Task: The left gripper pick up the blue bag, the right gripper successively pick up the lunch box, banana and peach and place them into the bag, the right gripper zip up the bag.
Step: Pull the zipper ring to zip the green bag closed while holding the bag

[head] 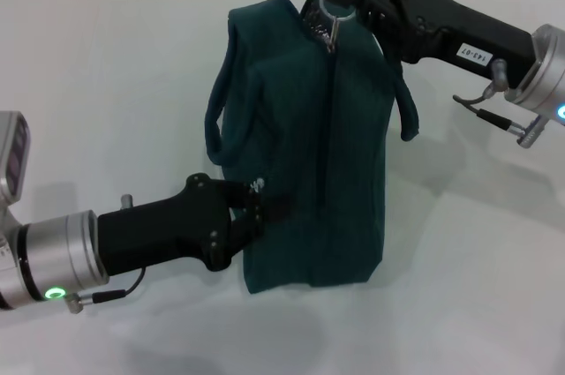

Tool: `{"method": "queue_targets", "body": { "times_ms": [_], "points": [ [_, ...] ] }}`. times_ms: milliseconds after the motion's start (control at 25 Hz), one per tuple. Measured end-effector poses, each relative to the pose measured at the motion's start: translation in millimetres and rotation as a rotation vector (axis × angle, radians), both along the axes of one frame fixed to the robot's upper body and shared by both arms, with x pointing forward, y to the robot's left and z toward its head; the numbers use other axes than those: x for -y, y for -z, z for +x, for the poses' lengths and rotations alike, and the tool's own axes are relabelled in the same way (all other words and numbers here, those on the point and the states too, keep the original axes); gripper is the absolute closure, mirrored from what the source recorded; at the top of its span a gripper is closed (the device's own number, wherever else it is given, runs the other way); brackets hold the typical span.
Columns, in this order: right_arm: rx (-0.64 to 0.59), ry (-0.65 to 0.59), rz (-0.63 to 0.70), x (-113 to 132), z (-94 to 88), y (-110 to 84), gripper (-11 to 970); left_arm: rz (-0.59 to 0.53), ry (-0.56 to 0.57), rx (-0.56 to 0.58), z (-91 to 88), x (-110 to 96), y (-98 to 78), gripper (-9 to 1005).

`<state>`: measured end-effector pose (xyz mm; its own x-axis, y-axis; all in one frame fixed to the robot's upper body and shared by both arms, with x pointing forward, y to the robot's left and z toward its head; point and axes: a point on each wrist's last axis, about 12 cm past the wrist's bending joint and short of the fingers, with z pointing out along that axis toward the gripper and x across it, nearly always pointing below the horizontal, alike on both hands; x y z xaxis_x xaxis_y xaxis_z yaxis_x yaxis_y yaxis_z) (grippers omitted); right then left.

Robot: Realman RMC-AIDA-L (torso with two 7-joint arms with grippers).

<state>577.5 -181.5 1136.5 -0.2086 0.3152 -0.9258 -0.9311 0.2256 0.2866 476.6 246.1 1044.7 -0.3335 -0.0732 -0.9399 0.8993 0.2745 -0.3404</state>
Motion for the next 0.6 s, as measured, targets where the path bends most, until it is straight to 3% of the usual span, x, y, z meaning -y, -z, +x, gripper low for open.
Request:
{"method": "queue_targets", "body": {
  "times_ms": [600],
  "points": [
    [-0.013, -0.023, 0.022, 1.2, -4.1, -0.5, 922, 0.019, 0.048, 0.003, -5.2, -3.1, -0.1, 923]
  ]
}}
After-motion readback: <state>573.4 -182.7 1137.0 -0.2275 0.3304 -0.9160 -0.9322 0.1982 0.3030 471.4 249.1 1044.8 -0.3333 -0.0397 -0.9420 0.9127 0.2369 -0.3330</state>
